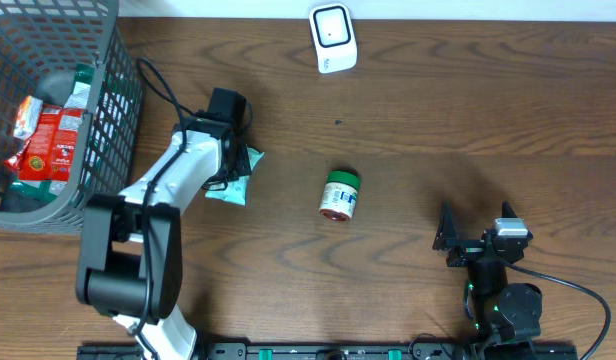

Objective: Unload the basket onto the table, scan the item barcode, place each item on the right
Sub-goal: 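Lower the wipes pack onto the table left of the jar, release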

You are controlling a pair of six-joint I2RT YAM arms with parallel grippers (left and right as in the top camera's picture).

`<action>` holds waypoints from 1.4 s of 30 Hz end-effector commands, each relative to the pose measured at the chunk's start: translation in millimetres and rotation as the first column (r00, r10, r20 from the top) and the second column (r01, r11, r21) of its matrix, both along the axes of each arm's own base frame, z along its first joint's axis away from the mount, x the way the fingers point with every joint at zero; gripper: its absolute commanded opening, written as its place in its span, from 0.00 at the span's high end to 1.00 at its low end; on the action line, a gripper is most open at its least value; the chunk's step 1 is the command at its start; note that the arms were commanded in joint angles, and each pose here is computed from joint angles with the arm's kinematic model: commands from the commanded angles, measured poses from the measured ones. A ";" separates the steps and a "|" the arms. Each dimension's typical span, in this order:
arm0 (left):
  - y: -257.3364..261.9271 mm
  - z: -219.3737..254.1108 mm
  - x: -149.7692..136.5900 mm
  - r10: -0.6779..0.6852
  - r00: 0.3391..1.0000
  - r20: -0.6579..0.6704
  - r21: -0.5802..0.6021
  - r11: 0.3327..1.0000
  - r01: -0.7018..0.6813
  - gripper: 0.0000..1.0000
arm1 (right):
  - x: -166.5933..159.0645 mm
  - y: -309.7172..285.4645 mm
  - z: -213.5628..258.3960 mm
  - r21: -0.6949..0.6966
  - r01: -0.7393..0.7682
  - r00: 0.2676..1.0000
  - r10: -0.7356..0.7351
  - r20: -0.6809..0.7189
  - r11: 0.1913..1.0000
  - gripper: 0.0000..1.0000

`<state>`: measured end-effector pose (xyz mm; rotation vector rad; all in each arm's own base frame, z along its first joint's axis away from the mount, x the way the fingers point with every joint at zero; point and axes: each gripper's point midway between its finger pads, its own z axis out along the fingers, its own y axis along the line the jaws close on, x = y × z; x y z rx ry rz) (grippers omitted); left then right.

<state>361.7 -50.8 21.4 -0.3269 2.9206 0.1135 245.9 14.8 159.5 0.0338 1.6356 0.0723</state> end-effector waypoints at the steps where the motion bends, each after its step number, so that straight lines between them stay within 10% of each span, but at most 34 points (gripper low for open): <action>1: -4.8 -20.5 -13.9 -0.004 0.996 -0.086 -0.030 1.000 0.001 0.93 | 0.0 -5.0 -0.3 -0.005 0.024 1.000 -0.024 0.001 1.000 0.01; 7: -2.9 -28.5 -24.5 -0.049 0.988 -0.146 -0.016 0.999 0.047 0.93 | 0.0 -5.0 -0.3 -0.005 0.024 1.000 -0.024 0.001 1.000 0.01; 19: -11.0 74.0 15.2 -0.060 0.981 0.187 -0.061 0.995 0.073 0.92 | 0.0 -5.0 -0.3 -0.005 0.024 1.000 -0.024 0.001 1.000 0.01; 35: -28.5 -12.8 -5.3 -0.088 0.996 -0.029 -0.154 0.985 0.083 0.91 | 0.0 -5.0 -0.3 -0.005 0.024 1.000 -0.024 0.001 1.000 0.01; 42: -27.0 24.6 14.5 -0.109 0.991 0.073 -0.148 0.982 0.119 0.89 | 0.0 -5.1 -0.3 -0.005 0.024 1.000 -0.024 0.001 1.000 0.01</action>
